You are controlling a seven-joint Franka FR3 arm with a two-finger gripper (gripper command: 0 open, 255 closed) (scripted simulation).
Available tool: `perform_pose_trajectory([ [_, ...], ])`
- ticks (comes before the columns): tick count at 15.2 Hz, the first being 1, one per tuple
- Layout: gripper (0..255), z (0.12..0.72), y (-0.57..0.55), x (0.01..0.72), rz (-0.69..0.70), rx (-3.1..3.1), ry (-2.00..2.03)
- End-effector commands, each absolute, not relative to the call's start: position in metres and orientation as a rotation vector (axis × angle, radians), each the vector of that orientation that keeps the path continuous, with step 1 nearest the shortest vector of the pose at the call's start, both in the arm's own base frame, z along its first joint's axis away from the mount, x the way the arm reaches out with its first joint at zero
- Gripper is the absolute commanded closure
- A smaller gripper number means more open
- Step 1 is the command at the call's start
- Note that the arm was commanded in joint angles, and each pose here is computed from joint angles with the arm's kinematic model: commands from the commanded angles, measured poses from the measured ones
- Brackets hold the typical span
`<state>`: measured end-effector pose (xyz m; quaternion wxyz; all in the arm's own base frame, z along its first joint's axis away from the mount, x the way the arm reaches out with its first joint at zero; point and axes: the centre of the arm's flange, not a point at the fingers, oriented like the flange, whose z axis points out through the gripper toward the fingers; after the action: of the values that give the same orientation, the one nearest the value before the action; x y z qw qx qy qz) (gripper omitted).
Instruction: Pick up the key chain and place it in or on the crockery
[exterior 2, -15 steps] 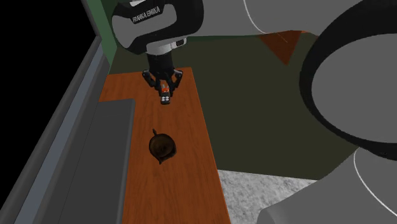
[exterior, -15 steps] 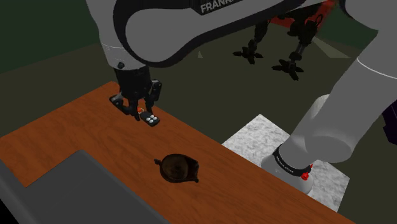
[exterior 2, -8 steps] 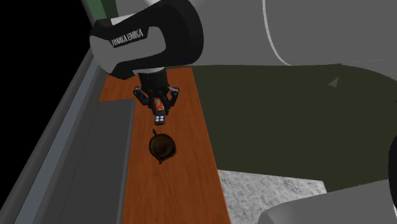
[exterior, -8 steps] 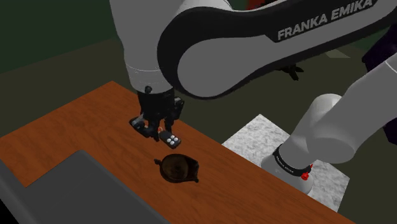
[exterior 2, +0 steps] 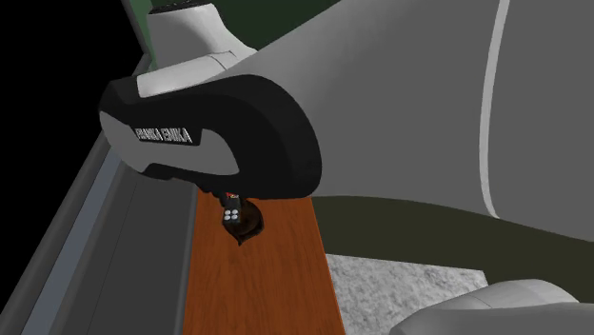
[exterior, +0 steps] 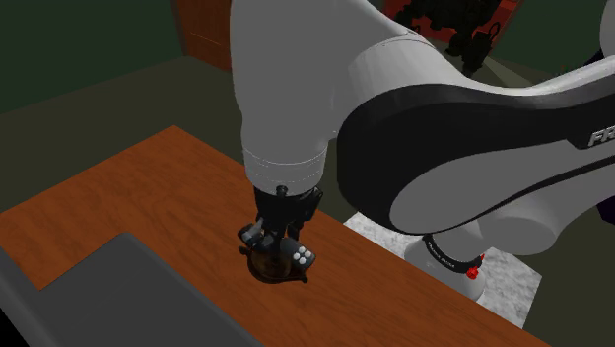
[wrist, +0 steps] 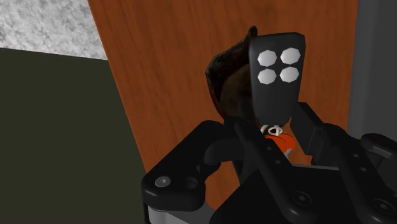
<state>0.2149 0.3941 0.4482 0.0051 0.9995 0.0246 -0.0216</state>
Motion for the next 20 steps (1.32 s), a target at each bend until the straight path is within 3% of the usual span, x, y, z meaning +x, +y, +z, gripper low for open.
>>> perform_pose_trajectory([
  [1,255,0.438,0.394,0.213,-0.068,3.130,0.076],
  [11,255,0.385,0.394,0.213,-0.068,3.130,0.076],
  [19,255,0.384,0.394,0.213,-0.068,3.130,0.076],
  [20,0,0.384,0.394,0.213,-0.068,3.130,0.076],
])
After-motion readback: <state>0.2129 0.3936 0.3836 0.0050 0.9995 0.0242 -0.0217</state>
